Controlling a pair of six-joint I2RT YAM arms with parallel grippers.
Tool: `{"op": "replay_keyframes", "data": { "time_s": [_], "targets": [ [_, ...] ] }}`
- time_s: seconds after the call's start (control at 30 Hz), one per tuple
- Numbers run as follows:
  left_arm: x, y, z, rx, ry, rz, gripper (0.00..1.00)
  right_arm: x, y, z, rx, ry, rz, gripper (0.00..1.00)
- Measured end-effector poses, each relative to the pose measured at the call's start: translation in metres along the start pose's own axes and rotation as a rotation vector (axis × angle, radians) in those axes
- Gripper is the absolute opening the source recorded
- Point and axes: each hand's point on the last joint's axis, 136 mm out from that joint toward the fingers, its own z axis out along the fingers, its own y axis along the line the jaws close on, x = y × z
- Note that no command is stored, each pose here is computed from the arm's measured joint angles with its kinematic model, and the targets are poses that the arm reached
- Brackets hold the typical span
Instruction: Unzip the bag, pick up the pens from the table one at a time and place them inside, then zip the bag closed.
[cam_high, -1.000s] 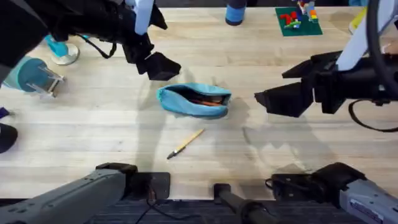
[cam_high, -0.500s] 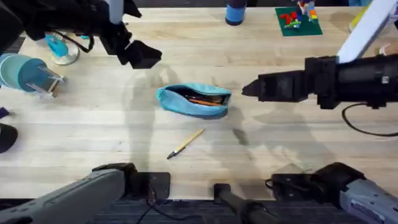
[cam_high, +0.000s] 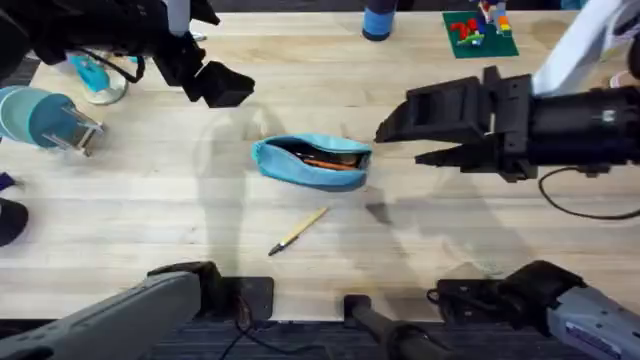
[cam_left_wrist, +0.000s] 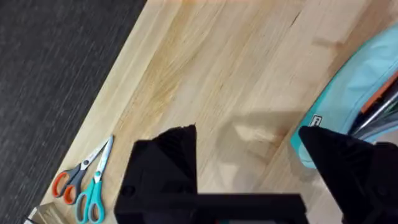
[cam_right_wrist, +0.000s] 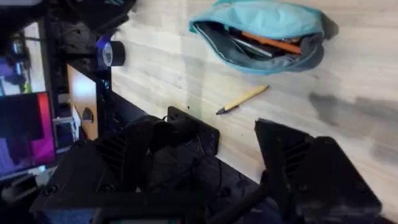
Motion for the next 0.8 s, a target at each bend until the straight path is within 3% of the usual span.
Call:
{"op": "replay_keyframes", "data": {
  "time_s": [0.3, 0.8],
  "targets": [
    [0.000, 0.000, 0.000, 0.000, 0.000, 0.000, 0.993, 0.023, -0.011, 0.043, 0.170, 0.099, 0.103, 0.997],
    [0.000, 0.000, 0.000, 0.000, 0.000, 0.000, 0.994, 0.060, -0.015, 0.108, 0.438, 0.158, 0.239, 0.996]
  ]
}}
